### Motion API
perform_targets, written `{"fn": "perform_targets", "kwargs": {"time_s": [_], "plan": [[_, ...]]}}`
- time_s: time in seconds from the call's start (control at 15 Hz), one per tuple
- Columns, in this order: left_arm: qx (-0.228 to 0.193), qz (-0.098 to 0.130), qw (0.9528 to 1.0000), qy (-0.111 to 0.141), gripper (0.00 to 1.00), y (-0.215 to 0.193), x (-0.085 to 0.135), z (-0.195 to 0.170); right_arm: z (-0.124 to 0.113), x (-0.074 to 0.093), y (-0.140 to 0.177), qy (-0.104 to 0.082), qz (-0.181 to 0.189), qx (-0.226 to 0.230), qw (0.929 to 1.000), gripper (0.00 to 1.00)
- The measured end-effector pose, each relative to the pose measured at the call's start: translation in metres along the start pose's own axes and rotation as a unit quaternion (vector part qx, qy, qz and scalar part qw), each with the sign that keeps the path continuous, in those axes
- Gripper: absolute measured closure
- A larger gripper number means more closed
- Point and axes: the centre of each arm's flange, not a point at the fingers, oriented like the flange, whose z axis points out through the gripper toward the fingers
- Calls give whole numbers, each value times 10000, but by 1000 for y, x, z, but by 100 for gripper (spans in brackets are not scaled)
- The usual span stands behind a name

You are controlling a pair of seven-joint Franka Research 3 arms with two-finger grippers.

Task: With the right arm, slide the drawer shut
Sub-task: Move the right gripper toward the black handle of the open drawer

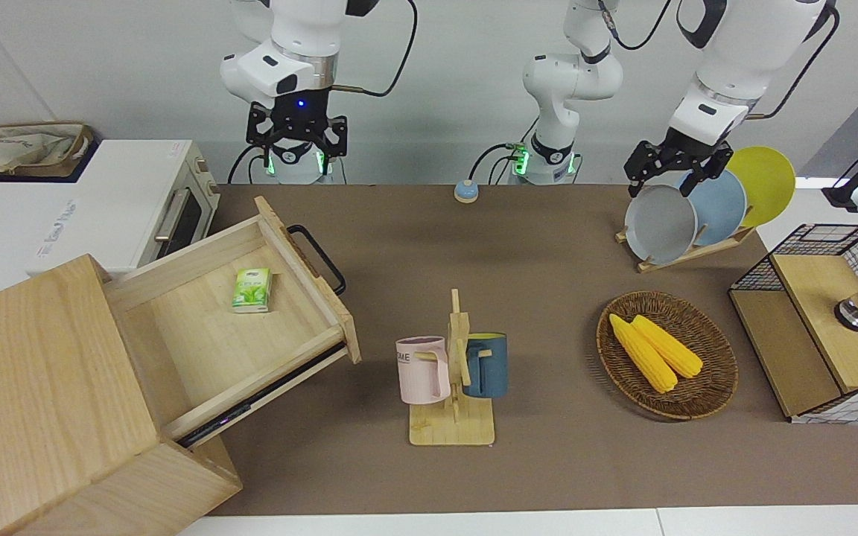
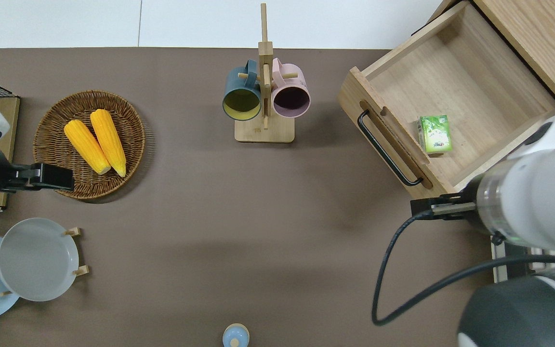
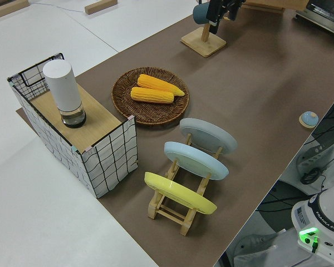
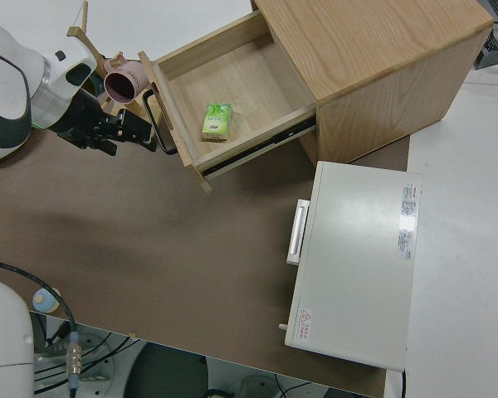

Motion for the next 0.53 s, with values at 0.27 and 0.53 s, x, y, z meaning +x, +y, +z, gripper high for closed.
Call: {"fn": "perform_targets", "kwargs": {"time_s": [0.27,0.53], "plan": [[0,0,10000,0,0,0,0,0,10,0,-51,281,-107,-771,9966,1],[0,0,10000,0,0,0,0,0,19,1,-78,492,-293,-1224,9908,1]]}}
